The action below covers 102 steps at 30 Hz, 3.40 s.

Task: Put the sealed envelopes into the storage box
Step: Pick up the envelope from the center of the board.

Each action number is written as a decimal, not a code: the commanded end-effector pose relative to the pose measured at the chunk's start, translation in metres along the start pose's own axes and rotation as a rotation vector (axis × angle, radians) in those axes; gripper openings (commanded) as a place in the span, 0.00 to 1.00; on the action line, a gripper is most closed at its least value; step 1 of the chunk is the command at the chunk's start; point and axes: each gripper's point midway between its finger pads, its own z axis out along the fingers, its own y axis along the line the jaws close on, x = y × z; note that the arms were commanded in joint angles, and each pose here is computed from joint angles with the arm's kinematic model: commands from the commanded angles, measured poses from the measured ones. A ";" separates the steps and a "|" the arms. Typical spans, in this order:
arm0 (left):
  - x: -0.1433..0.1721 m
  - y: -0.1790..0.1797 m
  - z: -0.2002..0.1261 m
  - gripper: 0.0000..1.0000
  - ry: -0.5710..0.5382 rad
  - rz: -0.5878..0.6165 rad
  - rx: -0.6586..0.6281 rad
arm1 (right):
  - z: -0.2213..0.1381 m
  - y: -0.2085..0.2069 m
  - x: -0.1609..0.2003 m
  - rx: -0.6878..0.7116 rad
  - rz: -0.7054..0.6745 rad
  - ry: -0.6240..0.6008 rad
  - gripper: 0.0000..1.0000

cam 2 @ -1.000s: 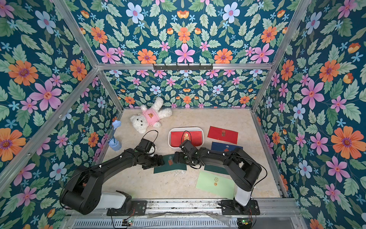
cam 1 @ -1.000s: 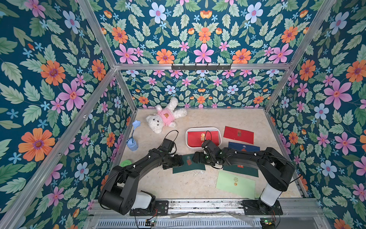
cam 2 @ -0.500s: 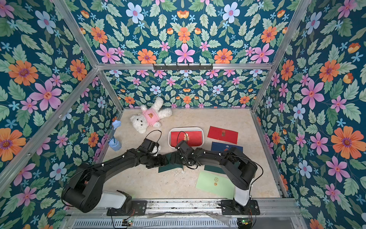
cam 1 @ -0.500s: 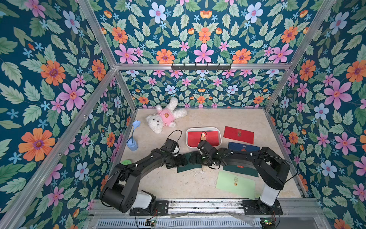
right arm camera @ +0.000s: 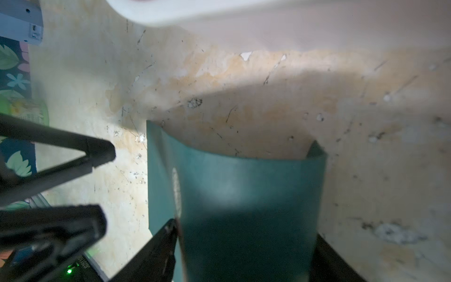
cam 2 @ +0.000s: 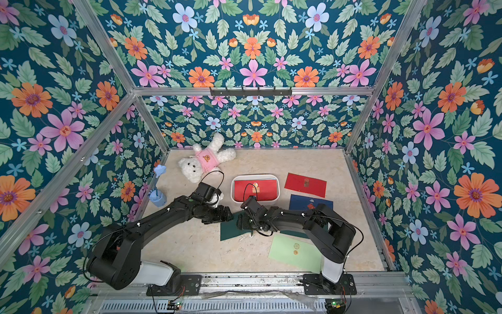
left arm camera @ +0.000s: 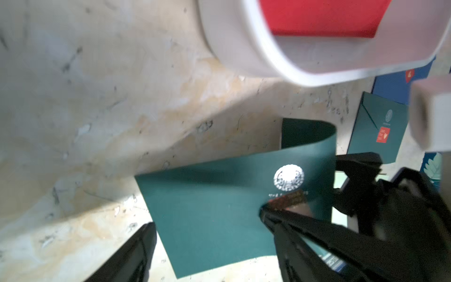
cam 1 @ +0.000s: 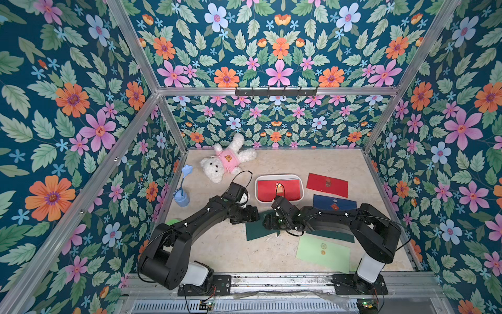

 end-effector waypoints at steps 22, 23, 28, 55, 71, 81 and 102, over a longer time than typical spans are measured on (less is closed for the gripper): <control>-0.008 -0.056 0.012 0.60 0.071 0.572 0.335 | -0.010 -0.062 0.050 0.138 -0.151 0.164 0.79; -0.008 -0.056 0.014 0.60 0.076 0.576 0.336 | -0.010 -0.060 0.050 0.133 -0.157 0.168 0.78; -0.008 -0.051 0.027 0.60 0.095 0.569 0.340 | -0.010 -0.057 0.049 0.125 -0.185 0.174 0.78; 0.027 -0.055 0.046 0.52 0.209 0.580 0.453 | -0.005 -0.058 0.044 0.107 -0.199 0.177 0.77; 0.021 -0.057 0.029 0.00 0.224 0.546 0.396 | -0.040 -0.076 0.017 0.252 -0.273 0.140 0.91; 0.014 -0.061 0.001 0.00 0.205 0.529 0.318 | -0.119 -0.076 -0.038 0.334 -0.286 0.010 0.92; -0.006 -0.089 -0.039 0.00 0.174 0.610 0.186 | -0.119 -0.121 -0.185 0.275 0.066 -0.248 0.43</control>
